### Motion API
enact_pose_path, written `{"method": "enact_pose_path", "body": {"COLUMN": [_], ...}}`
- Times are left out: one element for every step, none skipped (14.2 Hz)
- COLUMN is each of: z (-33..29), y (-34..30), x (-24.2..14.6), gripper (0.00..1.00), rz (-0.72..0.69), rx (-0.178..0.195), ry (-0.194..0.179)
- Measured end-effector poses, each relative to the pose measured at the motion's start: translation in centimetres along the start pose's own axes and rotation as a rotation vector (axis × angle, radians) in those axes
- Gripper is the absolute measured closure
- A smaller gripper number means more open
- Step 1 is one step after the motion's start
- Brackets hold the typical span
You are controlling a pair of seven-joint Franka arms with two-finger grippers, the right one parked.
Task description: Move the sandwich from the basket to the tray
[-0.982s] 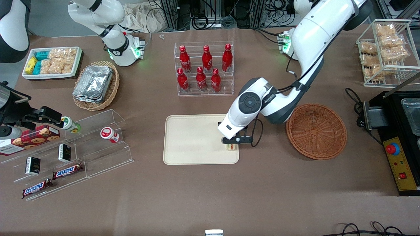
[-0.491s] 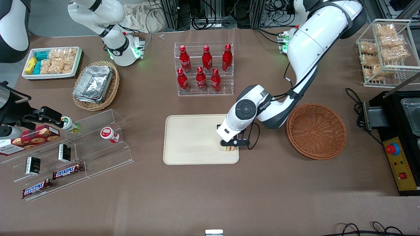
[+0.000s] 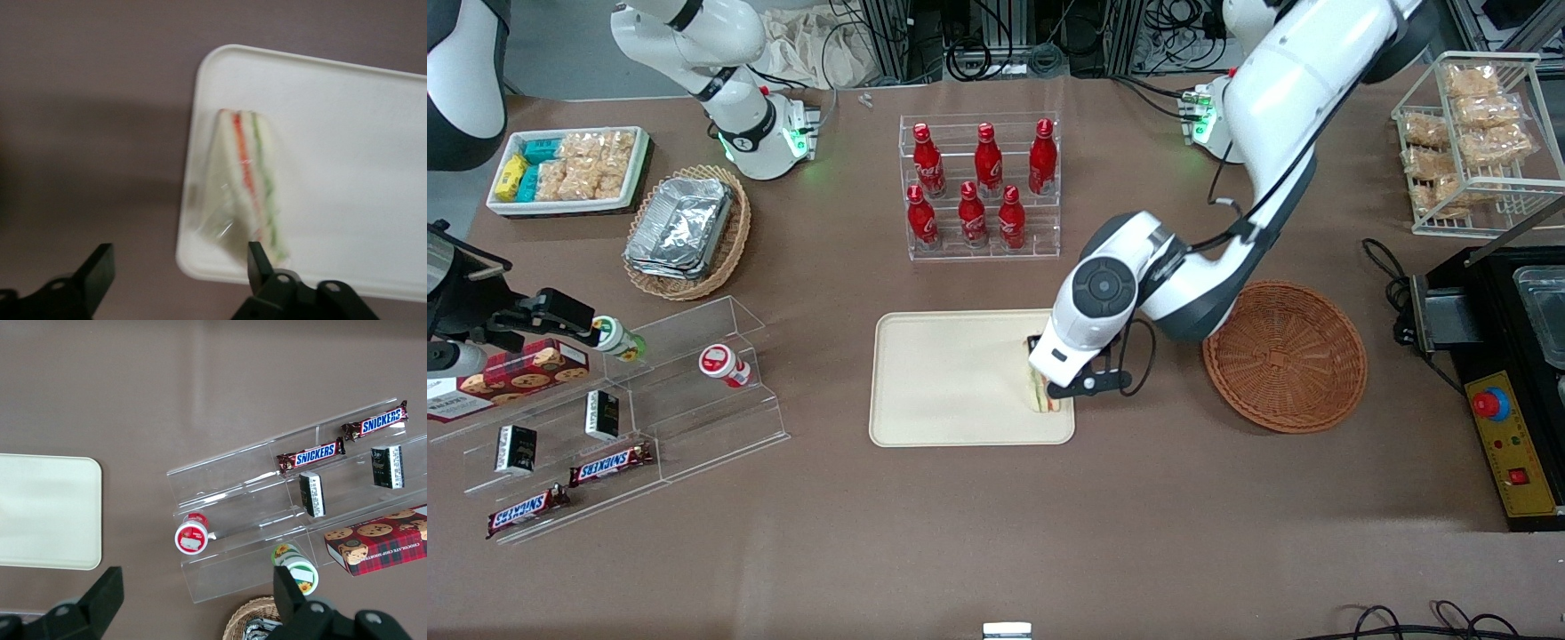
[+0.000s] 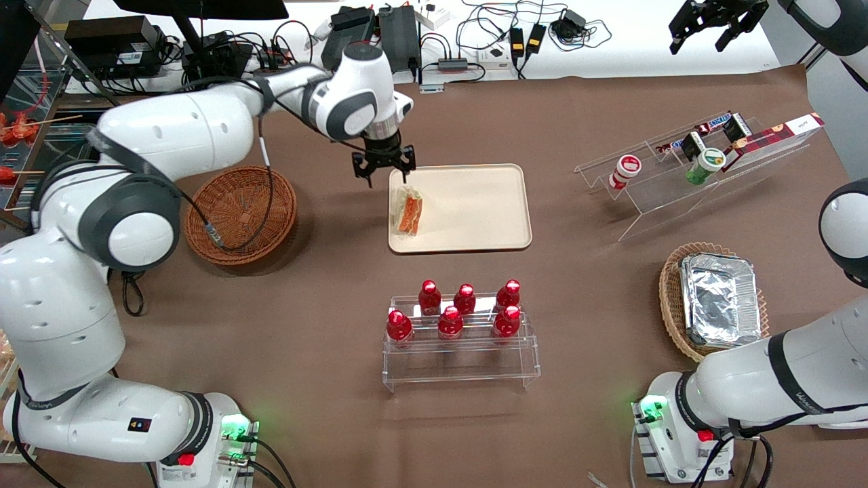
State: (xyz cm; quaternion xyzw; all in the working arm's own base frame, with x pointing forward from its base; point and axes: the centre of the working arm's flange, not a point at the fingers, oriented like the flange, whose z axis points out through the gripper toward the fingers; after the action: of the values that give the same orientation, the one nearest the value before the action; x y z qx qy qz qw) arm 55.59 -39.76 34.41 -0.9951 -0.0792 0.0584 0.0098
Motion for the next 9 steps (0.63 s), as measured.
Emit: {"method": "enact_pose_path", "body": {"z": [-2.7, -5.3, -7.6, -9.5, -11.1, -12.5, -13.8, -14.9, -15.9], "y": [-1.6, -3.8, -6.3, -9.0, -11.7, -14.4, -16.8, -19.0, -21.3], "x": [-0.2, 0.1, 0.6, 1.2, 1.8, 2.3, 2.6, 2.8, 3.0], "gripper": [0.0, 0.0, 0.0, 0.0, 0.0, 0.0, 0.0, 0.0, 0.0], "rz": [-0.02, -0.034, -0.034, -0.033, -0.03, -0.017, 0.006, 0.04, 0.085], "rx": [0.033, 0.056, 0.066, 0.071, 0.078, 0.089, 0.1, 0.111, 0.119], "ry": [0.004, -0.002, -0.023, -0.044, -0.061, -0.073, -0.083, -0.094, -0.109]}}
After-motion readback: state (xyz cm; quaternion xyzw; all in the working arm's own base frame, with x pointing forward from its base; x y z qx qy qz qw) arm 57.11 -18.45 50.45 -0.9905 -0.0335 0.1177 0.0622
